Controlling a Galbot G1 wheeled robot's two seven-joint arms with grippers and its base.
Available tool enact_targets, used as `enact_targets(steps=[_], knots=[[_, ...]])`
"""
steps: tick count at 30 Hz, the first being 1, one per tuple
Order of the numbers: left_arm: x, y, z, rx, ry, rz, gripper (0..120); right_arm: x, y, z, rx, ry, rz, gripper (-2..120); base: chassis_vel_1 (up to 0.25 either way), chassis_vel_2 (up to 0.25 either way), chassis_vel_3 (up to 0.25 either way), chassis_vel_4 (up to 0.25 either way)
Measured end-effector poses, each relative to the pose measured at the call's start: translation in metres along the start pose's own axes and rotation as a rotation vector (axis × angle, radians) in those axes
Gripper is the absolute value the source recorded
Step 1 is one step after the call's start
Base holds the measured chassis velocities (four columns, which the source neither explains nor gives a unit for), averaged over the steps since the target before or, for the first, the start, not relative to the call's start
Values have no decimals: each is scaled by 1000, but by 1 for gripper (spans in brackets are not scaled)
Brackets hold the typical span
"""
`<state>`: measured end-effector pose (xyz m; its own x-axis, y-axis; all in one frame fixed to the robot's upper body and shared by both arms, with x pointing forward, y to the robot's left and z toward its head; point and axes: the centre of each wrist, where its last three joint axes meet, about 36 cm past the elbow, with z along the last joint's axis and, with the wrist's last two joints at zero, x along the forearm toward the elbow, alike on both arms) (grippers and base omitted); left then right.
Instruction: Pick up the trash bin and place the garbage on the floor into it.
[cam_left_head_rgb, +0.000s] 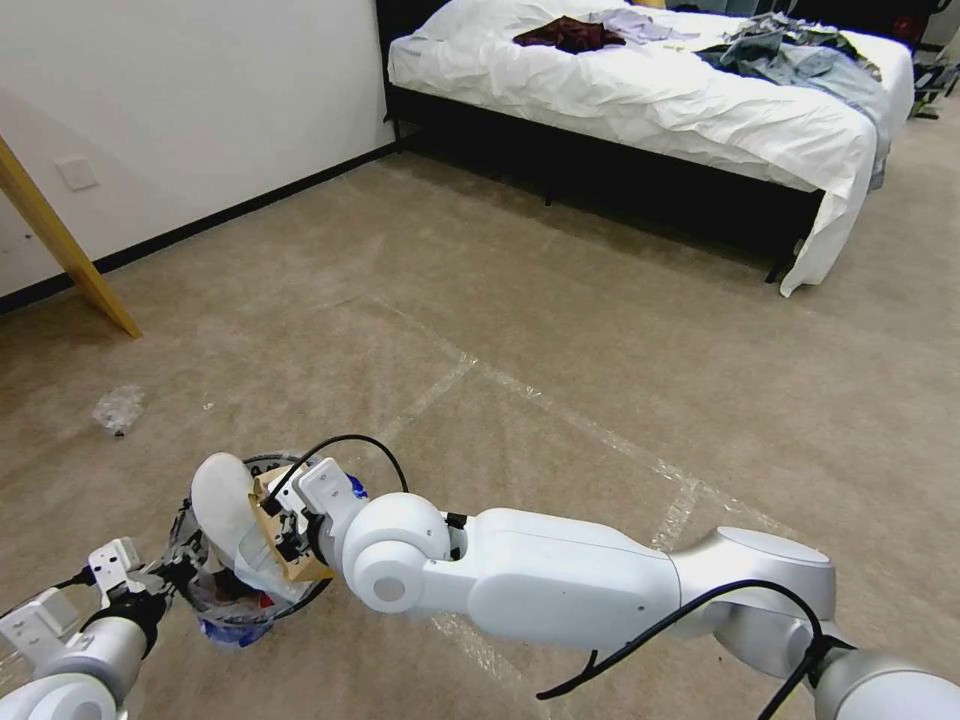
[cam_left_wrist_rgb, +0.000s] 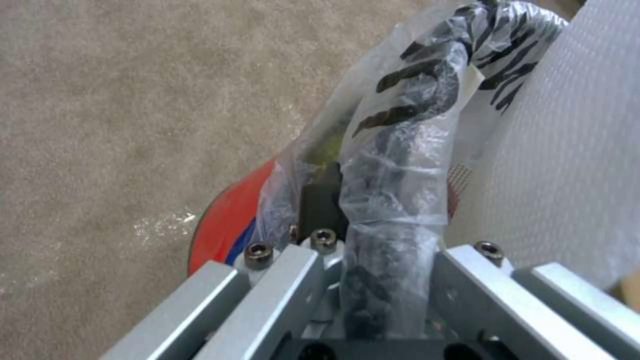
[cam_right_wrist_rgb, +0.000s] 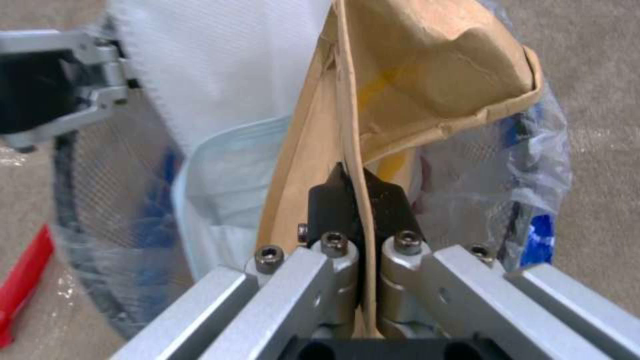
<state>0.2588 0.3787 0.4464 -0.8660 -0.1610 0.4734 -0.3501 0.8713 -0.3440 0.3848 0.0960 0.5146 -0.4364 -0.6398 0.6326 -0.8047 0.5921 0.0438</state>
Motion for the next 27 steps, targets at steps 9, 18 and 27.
enact_targets(steps=[9, 18, 27], knots=[[0, -1, 3, 1, 5, 3, 1, -9, 2, -1, 17, 27, 15, 0, 0, 0, 0, 0], [-1, -1, 3, -1, 6, 4, 1, -11, 10, -9, 35, 36, 21, 0, 0, 0, 0, 0], [-2, 0, 4, 0, 6, 3, 1, -12, 14, -17, 51, 37, 28, 0, 0, 0, 0, 0]])
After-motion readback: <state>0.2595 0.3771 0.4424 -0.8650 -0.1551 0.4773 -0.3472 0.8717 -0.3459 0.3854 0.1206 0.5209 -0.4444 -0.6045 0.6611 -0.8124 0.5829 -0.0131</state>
